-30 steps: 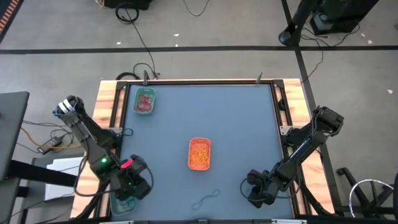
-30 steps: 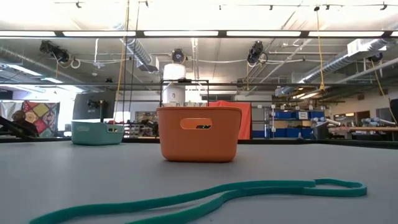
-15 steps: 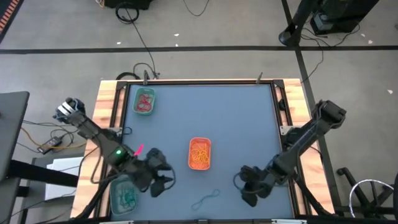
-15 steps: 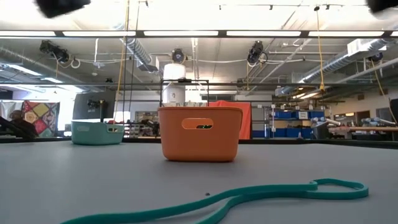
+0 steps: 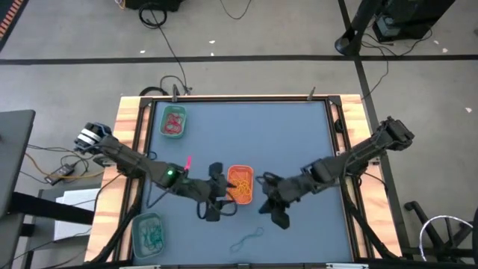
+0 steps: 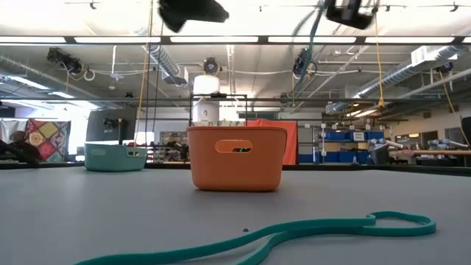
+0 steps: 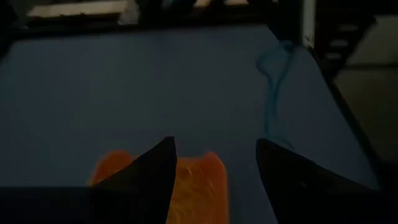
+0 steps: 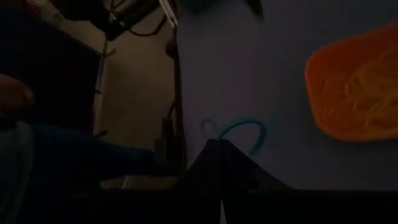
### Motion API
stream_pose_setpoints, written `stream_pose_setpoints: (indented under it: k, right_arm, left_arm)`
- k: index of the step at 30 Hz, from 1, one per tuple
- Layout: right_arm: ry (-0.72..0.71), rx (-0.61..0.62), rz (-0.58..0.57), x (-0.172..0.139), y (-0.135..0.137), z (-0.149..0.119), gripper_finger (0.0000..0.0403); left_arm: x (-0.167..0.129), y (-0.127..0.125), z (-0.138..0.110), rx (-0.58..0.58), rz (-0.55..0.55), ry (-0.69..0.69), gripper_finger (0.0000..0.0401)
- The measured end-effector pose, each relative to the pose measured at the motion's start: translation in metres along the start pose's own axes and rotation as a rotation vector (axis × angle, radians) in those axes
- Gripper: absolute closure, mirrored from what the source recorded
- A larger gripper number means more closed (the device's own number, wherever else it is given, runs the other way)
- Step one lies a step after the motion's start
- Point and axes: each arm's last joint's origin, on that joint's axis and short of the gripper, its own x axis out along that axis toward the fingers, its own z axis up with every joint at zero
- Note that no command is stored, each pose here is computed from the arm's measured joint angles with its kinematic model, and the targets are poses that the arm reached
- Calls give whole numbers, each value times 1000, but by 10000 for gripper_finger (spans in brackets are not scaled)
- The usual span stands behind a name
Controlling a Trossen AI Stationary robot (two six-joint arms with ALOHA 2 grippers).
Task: Sort rubber bands into baskets
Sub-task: Put the blue rubber band into the blue bin
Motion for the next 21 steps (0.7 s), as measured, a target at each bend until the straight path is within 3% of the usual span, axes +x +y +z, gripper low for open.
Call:
stream_pose_setpoints:
  k: [2,6,12,16,21]
  right_arm:
    - [-14,-20,11,-3,-4,10,401]
    - [-36,-45,28,-8,-11,28,401]
    - [-35,-49,50,-13,-23,41,401]
    - [-40,-56,47,-14,-28,45,401]
    - [-48,-51,41,-14,-29,47,401]
  left_arm:
    - [9,7,3,-14,11,-32,178]
    - [26,18,8,-42,-79,-85,178]
    - [48,23,5,57,-156,-120,178]
    - [54,25,6,55,-182,-154,179]
    - [55,28,9,43,-182,-185,220]
